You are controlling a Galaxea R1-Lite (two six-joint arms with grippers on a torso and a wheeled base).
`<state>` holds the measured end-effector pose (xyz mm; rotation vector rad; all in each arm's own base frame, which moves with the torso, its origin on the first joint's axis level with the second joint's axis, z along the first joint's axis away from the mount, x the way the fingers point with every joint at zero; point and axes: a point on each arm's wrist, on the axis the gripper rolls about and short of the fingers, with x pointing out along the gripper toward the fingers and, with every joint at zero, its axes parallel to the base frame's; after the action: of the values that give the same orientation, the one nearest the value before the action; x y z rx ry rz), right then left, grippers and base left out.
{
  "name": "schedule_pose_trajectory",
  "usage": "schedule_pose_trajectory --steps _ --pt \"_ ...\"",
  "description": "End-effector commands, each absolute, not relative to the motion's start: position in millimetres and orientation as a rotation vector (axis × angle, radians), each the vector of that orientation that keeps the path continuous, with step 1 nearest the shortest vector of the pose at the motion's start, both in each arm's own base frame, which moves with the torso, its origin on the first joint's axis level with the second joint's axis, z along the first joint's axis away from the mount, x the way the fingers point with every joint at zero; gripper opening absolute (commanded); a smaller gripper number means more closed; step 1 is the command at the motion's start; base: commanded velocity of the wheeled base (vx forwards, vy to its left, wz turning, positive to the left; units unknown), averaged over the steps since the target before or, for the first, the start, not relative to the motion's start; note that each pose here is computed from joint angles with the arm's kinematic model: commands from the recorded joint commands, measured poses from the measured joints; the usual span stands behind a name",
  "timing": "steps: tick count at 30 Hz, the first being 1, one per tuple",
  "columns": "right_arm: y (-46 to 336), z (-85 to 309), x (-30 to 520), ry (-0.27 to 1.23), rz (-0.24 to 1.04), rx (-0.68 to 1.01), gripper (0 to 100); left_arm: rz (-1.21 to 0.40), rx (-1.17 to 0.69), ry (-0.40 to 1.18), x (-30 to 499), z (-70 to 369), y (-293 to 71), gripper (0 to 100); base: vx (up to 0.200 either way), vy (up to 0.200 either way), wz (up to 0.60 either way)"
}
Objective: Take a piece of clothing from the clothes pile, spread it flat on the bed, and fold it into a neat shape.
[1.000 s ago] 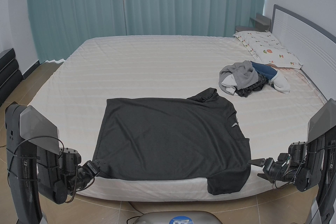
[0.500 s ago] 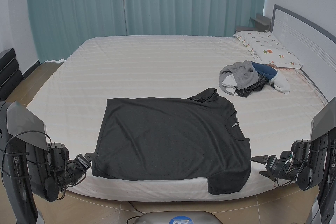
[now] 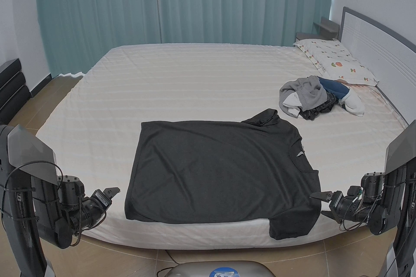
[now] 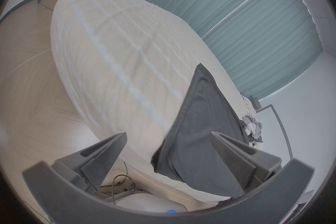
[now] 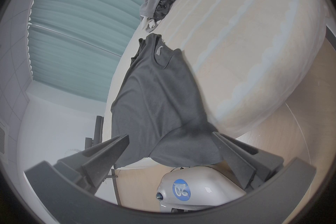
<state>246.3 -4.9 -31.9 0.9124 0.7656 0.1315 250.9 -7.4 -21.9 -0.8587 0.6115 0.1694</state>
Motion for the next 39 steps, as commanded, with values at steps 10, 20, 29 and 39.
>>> schedule_pose_trajectory --steps 10,20,29,39 --pt "-9.0 -11.2 251.7 0.674 0.140 0.960 100 0.127 -0.875 0.638 249.6 -21.8 -23.3 100 0.000 0.000 0.00" --pt "-7.2 -14.3 251.6 0.689 0.134 0.971 100 0.100 -0.882 0.654 248.3 -21.8 -34.6 100 0.000 -0.180 0.00" --pt "-5.0 -13.0 251.1 0.687 0.138 0.961 100 0.108 -0.881 0.636 249.8 -19.9 -33.7 100 0.000 0.000 0.00" --pt "36.5 3.0 278.5 0.533 0.124 0.840 100 0.108 -0.915 0.610 252.2 -14.5 -29.2 100 0.140 0.000 0.00"
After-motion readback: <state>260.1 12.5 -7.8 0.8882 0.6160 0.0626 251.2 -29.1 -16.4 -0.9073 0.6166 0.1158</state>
